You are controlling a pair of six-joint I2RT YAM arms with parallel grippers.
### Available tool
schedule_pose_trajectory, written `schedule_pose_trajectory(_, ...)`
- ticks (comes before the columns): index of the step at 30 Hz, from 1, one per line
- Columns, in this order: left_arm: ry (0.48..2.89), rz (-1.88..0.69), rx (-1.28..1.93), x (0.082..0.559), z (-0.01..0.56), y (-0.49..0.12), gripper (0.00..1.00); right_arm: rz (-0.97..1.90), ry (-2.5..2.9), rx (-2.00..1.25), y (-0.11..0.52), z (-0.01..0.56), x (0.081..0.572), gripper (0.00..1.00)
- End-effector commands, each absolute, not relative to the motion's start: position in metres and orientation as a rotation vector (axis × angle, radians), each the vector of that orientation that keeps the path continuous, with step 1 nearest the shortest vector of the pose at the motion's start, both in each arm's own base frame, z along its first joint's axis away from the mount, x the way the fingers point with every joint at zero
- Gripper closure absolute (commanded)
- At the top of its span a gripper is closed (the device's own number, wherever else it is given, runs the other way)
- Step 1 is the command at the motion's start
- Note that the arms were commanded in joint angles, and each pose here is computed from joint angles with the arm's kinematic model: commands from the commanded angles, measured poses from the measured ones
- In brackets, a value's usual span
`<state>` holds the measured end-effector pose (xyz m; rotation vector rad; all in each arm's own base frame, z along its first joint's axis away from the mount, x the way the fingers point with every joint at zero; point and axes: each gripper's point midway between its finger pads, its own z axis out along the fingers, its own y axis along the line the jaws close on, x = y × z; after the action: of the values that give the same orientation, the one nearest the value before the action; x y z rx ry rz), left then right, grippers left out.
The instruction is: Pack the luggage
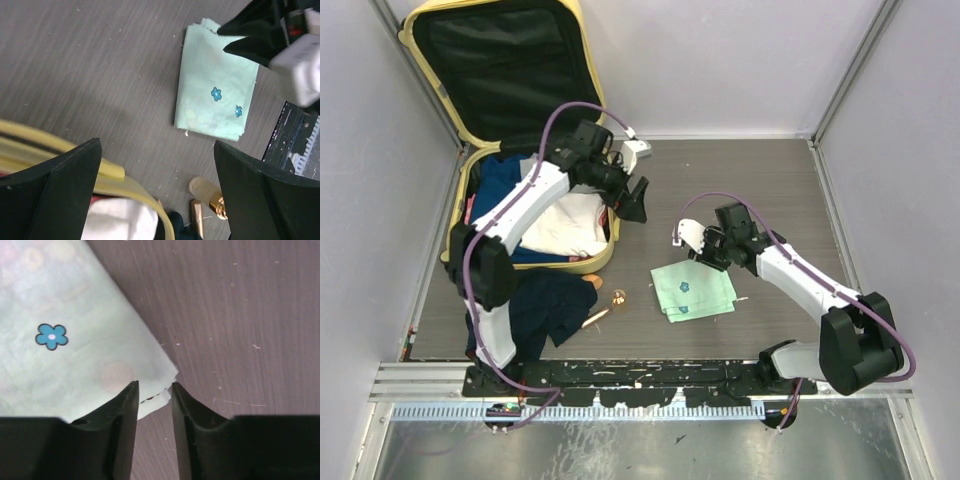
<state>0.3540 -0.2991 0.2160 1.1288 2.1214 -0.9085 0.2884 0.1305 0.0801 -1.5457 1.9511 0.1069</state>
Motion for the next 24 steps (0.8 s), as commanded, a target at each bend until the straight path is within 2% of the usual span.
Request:
schedule_pose_trajectory(1,2.133,-1.023,1.184,0.345,0.205,-0.330,0.08,0.028,1.779,-1.457,0.139,0.138,0.323,0.55)
schedule_pose_trajectory(3,2.162,-1.056,1.203,0.341,0.190,-0.344,0.11,0.044,1.774,-1.425,0.136,0.151,0.320,0.43)
schedule_pose_trajectory(6,2.216,-1.091,1.225,0.332,0.167,-0.363,0.12,0.055,1.772,-1.397,0.126,0.164,0.310,0.34)
schedule_pose_trajectory(8,2.250,-1.096,1.247,0.325,0.152,-0.374,0.17,0.074,1.774,-1.386,0.123,0.175,0.300,0.32)
schedule_pose_trajectory(16,2.327,-1.140,1.301,0.304,0.102,-0.416,0.23,0.177,1.733,-1.221,0.127,0.223,0.266,0.23)
schedule_pose_trajectory(24,2.335,-1.175,1.341,0.297,0.063,-0.445,0.30,0.224,1.734,-1.108,0.128,0.235,0.255,0.17)
